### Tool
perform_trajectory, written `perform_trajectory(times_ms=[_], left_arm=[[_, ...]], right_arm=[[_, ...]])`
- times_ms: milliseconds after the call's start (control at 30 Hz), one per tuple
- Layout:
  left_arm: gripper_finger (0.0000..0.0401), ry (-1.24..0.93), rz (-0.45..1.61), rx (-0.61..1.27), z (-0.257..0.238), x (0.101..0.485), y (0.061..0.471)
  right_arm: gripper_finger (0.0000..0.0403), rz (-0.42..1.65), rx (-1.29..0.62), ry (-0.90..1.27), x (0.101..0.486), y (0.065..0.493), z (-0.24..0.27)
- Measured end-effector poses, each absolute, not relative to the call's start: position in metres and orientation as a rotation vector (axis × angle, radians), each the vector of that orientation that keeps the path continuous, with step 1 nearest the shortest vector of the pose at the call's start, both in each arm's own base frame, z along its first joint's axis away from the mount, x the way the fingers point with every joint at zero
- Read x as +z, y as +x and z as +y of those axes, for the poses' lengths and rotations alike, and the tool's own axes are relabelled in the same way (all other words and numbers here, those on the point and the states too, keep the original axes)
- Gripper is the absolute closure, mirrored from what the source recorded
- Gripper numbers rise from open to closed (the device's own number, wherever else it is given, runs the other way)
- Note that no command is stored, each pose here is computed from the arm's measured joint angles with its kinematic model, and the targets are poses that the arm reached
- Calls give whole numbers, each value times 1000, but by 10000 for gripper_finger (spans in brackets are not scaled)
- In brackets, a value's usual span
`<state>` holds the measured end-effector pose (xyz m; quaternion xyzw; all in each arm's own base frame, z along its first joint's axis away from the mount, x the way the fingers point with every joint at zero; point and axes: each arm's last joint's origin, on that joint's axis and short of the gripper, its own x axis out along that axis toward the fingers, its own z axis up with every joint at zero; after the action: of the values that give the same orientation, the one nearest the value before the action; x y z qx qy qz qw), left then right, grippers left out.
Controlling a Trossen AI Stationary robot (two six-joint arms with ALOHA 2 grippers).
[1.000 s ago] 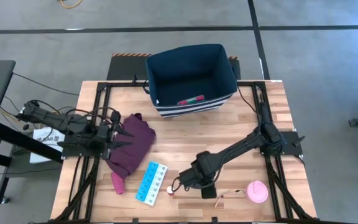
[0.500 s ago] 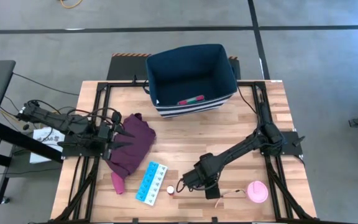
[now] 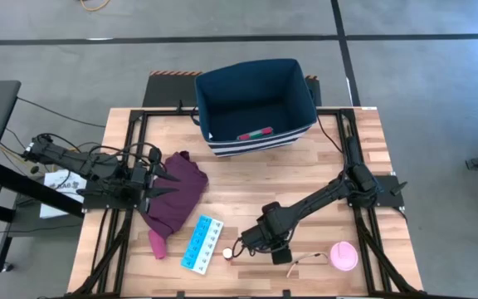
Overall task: Pick & place medical supplies in basket/bin
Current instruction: Put the blue bandage into the blue bin
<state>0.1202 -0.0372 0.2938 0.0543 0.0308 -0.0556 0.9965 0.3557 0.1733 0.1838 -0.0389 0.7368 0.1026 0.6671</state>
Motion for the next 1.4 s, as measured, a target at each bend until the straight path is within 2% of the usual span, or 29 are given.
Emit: perform_trajectory(times_ms=[433, 600, 867, 1033, 1200, 1400], left_arm=[[287, 115, 85, -113, -37, 291, 120], [287, 123, 109, -114, -37, 289, 120], [287, 125, 121, -117, -37, 288, 120], [287, 125, 120, -116, -37, 288, 120], [287, 125, 119, -116, -37, 288, 120], [287, 125, 119, -112, -37, 288, 120]], right_arm=[[180, 1599, 227, -33, 178, 364, 177], [173, 1617, 231, -44, 165, 356, 181], [193, 1594, 193, 10, 141, 351, 178], [233, 1597, 193, 42, 141, 351, 176], [277, 1586, 237, 116, 155, 361, 174], [274, 1567, 324, 231, 194, 375, 178]])
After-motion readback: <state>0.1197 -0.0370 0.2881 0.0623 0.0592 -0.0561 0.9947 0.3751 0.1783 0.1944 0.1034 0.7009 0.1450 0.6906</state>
